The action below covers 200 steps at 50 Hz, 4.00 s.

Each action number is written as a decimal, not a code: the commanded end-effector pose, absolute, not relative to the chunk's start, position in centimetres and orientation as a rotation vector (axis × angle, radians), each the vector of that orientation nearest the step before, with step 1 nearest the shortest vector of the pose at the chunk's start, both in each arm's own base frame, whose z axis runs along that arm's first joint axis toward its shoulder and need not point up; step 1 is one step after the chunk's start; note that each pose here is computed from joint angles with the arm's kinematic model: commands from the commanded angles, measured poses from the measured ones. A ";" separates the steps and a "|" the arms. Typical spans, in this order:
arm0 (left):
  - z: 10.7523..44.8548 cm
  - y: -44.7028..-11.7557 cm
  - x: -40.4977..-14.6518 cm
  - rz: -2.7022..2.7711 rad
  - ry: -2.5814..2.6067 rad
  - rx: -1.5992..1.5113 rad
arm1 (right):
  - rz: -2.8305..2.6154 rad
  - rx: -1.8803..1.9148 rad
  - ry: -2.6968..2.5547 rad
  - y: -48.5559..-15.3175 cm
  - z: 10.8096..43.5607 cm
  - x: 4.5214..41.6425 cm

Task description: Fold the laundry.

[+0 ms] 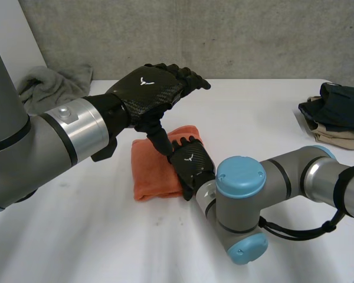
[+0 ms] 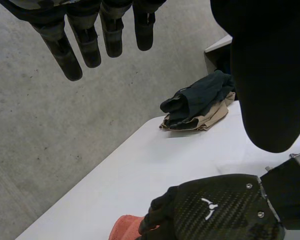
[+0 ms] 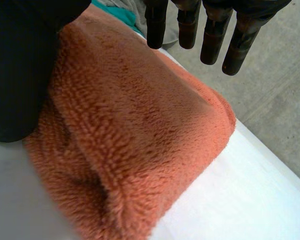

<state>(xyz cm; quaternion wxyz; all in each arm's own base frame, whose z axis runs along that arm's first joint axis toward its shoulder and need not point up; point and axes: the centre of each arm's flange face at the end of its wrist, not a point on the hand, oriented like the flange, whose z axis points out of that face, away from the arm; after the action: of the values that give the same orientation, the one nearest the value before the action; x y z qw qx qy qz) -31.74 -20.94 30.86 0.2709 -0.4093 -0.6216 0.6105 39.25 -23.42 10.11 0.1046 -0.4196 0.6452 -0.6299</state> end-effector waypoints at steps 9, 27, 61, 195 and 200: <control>31.0 -20.8 -31.7 1.646 -1.668 -1.103 | -1.924 -1.223 1.807 -24.9 10.1 40.9; 31.1 -20.8 -31.7 1.648 -1.668 -1.102 | -1.948 -1.212 1.749 -27.6 10.1 41.6; 31.9 -22.3 -30.4 1.659 -1.707 -0.982 | -2.292 -1.038 1.611 -41.0 21.3 29.9; 16.1 -53.9 -8.8 2.519 -2.041 -0.709 | -1.972 -1.142 2.024 -24.1 15.0 24.7; 14.0 -54.5 -9.2 2.474 -2.003 -0.778 | -1.965 -1.149 2.030 -24.1 14.7 24.8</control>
<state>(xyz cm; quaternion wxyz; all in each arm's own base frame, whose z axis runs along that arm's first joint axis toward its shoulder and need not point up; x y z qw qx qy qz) -8.75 -53.78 16.02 -0.0853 -0.2156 -0.6149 0.7537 24.63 -24.22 14.96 0.0455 -0.3725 0.6640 -0.6467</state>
